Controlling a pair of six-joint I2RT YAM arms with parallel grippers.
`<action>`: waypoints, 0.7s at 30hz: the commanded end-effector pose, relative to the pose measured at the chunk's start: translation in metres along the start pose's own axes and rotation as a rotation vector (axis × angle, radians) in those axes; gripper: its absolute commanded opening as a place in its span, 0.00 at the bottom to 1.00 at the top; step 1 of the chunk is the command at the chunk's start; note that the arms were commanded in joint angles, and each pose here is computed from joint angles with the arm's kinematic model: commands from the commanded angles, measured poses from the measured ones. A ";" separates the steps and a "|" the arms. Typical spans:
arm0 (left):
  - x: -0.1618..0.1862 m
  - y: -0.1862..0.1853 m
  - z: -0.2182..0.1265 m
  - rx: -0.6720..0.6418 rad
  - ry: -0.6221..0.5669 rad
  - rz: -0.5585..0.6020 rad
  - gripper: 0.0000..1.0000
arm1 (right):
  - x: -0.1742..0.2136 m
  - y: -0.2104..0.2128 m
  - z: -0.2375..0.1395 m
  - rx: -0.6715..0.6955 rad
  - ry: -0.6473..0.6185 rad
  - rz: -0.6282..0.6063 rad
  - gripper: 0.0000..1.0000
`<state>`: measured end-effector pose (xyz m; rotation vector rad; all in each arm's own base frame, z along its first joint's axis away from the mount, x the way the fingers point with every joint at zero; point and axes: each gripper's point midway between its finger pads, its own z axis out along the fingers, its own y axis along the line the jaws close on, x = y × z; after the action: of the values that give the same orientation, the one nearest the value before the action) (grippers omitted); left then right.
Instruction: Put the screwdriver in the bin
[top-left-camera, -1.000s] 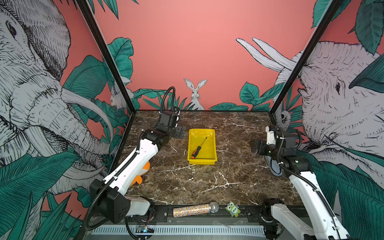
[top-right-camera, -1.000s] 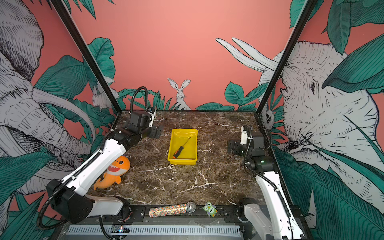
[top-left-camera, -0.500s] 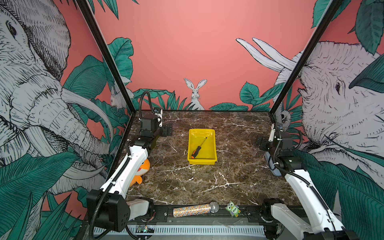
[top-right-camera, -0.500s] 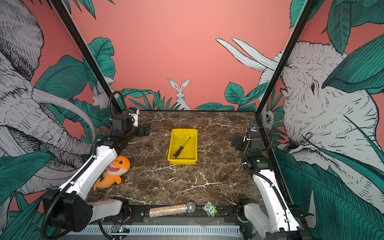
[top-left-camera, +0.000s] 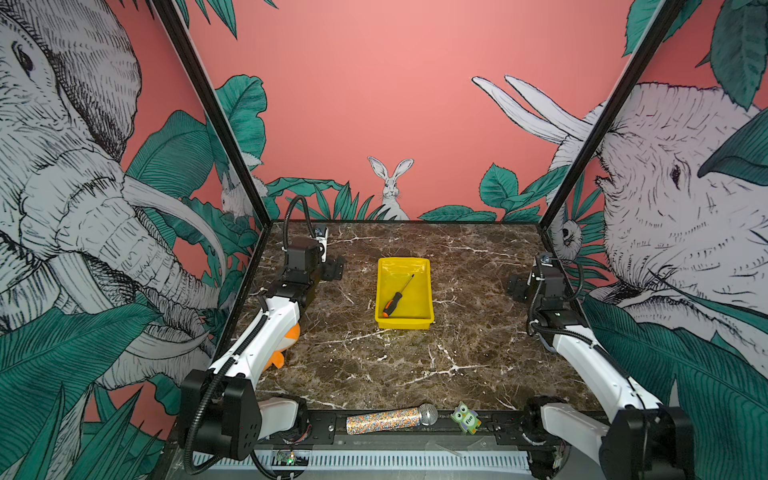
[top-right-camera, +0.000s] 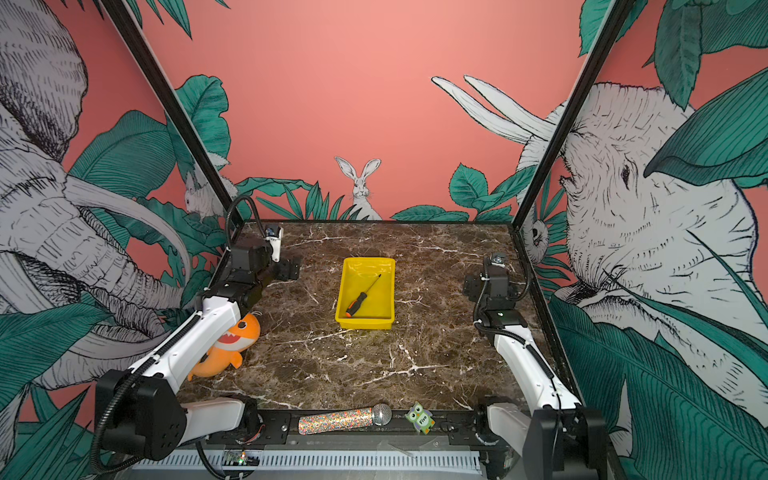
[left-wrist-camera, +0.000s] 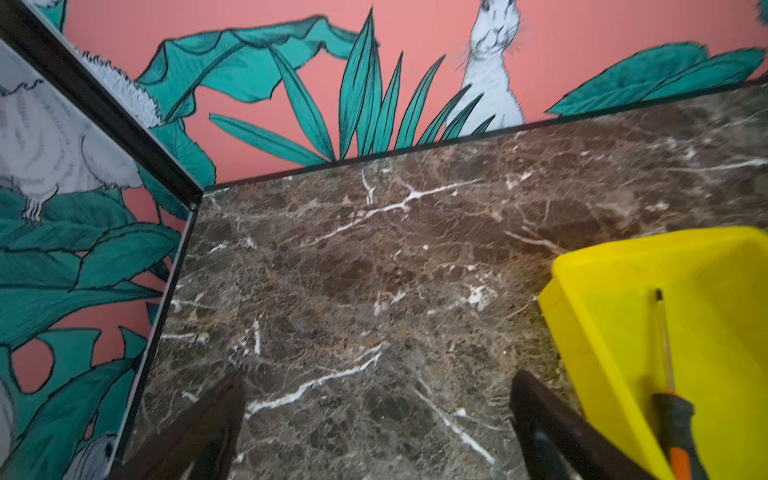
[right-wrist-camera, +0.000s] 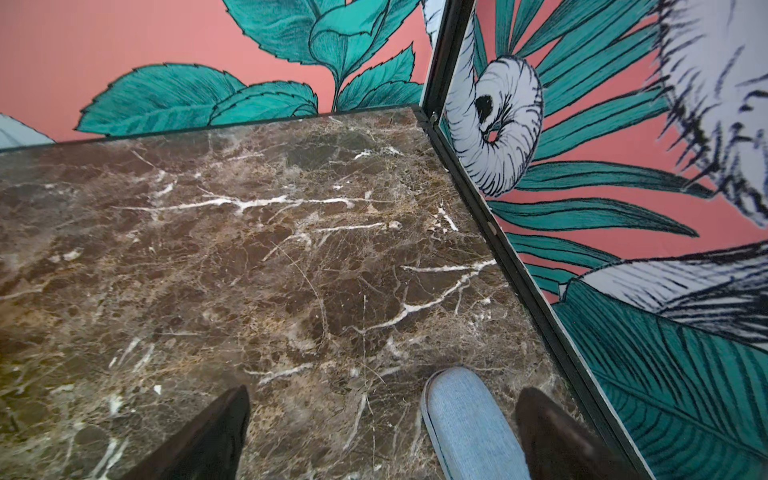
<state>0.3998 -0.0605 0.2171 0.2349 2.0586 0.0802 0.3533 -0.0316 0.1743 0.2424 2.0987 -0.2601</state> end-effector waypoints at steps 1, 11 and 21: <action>0.009 0.023 0.002 -0.139 -0.037 0.022 1.00 | -0.008 0.004 0.009 -0.011 -0.067 -0.006 0.99; 0.047 0.038 0.038 -0.284 -0.024 0.050 1.00 | -0.002 0.023 0.019 -0.104 -0.248 -0.089 0.99; 0.069 0.039 0.039 -0.303 -0.047 0.085 1.00 | 0.010 0.039 0.040 -0.146 -0.223 -0.156 0.99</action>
<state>0.4072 -0.0157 0.1312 0.1593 2.0316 0.4179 0.3786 -0.0076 0.1194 -0.0127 1.9998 -0.2142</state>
